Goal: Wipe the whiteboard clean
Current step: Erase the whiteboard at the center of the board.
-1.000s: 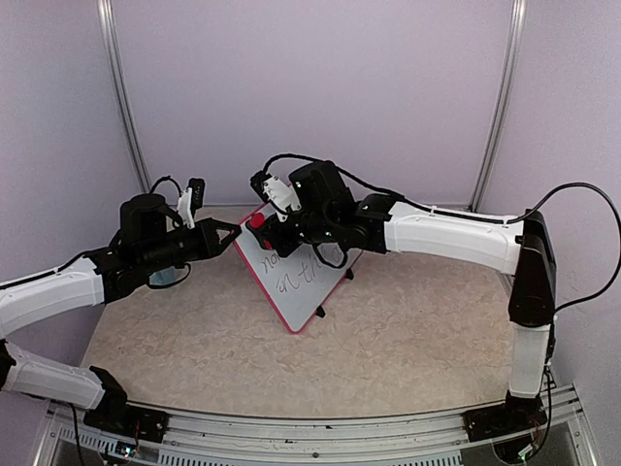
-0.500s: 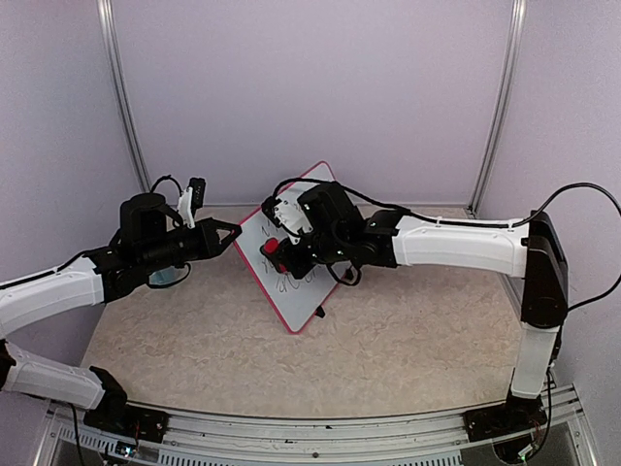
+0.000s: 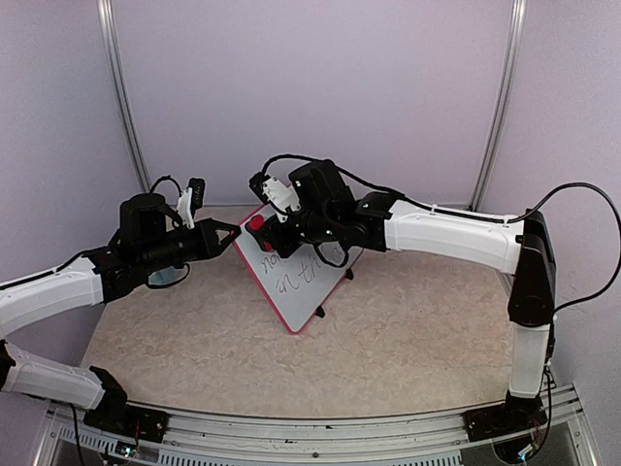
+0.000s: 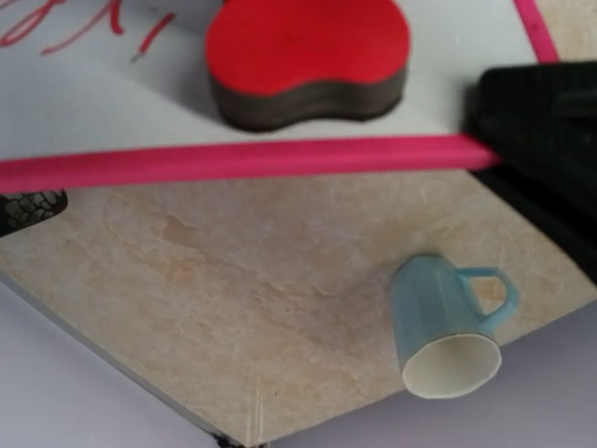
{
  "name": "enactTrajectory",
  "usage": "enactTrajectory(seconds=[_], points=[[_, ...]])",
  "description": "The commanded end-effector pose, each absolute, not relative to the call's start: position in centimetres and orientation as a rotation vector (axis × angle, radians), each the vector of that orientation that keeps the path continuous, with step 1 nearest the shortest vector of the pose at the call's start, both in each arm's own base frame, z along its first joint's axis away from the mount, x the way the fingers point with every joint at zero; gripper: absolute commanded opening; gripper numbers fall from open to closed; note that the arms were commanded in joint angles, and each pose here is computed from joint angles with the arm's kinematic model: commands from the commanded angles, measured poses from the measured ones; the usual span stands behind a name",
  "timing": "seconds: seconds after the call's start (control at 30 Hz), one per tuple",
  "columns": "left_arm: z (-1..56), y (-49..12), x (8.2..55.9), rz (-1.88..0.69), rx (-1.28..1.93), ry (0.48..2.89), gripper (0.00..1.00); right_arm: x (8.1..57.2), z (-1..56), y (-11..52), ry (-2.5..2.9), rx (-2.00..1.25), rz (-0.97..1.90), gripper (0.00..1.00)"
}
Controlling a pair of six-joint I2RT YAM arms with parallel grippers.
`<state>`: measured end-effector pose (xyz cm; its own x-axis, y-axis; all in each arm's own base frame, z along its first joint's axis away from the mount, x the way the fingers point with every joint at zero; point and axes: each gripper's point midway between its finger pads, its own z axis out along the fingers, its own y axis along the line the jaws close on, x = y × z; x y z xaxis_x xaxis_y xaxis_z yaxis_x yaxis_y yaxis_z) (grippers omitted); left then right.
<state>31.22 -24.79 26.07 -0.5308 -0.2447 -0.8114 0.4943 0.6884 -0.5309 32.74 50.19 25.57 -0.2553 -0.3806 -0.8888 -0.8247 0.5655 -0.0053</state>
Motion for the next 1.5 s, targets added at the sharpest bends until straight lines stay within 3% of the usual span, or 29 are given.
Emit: enactTrajectory(seconds=[0.0,0.23,0.77,1.2,1.47], points=[[28.6,-25.8,29.8,-1.013,0.265,1.867,0.0,32.8,21.2,48.5,1.946,-1.001,0.563,0.0],[28.6,-25.8,29.8,-1.013,0.266,1.864,0.0,32.2,18.9,46.1,1.997,-0.979,0.569,0.0],[28.5,-25.8,29.6,-1.014,0.27,1.868,0.0,34.5,24.5,49.5,1.887,-0.973,0.596,0.0],[28.6,-25.9,29.5,-1.016,0.278,1.865,0.0,33.1,20.1,47.0,1.981,-0.98,0.577,0.0],[28.6,-25.9,29.5,-1.023,0.274,1.861,0.0,33.2,20.7,46.6,1.972,-0.969,0.579,0.0]])
